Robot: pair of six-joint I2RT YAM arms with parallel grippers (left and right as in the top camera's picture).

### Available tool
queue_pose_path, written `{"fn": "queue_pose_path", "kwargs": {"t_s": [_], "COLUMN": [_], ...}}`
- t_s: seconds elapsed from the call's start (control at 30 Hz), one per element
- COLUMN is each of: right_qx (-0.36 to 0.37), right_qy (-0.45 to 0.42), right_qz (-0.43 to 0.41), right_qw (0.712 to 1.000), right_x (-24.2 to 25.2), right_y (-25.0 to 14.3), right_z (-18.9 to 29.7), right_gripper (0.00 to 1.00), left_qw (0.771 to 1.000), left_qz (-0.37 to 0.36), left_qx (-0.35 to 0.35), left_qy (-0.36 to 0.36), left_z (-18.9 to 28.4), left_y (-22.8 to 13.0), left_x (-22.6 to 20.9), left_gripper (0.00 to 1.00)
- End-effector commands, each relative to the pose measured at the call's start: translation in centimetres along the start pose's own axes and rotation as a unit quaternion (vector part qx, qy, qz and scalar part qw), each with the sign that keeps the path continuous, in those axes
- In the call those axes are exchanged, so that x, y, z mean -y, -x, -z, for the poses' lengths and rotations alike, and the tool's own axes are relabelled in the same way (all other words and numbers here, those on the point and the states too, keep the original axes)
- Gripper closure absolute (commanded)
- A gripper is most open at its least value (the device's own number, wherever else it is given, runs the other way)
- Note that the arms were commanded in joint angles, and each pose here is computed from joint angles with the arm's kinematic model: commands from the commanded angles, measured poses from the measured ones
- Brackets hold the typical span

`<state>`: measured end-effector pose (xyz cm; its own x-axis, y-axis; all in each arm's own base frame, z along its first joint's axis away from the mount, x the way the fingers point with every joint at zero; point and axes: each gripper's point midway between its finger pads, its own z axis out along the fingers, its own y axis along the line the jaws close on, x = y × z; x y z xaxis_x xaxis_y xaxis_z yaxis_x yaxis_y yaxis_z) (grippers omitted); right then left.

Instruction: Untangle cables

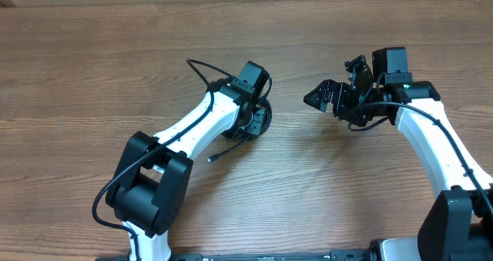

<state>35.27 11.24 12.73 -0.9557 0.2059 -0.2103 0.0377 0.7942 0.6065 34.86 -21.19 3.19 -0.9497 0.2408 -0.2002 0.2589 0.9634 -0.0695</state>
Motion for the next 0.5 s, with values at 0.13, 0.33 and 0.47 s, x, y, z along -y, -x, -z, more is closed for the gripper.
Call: {"fn": "queue_pose_path", "kwargs": {"t_s": [0.13, 0.33, 0.47], "right_qx": [0.009, 0.009, 0.009], "right_qy": [0.002, 0.002, 0.002], "right_qz": [0.009, 0.009, 0.009], "right_qw": [1.000, 1.000, 1.000], "right_x": [-0.54, -0.54, -0.54], "right_y": [0.68, 0.68, 0.68], "right_z": [0.26, 0.26, 0.26], "right_gripper": [0.00, 0.00, 0.00], "left_qw": [1.000, 1.000, 1.000], "left_qz": [-0.007, -0.015, -0.015], "left_qx": [-0.022, -0.018, -0.022], "left_qy": [0.013, 0.012, 0.013], "left_z": [-1.80, -1.81, -2.02], "left_y": [-0.80, -0.62, -0.77], "left_x": [-0.38, -0.34, -0.33], "left_gripper": [0.78, 0.76, 0.75]}}
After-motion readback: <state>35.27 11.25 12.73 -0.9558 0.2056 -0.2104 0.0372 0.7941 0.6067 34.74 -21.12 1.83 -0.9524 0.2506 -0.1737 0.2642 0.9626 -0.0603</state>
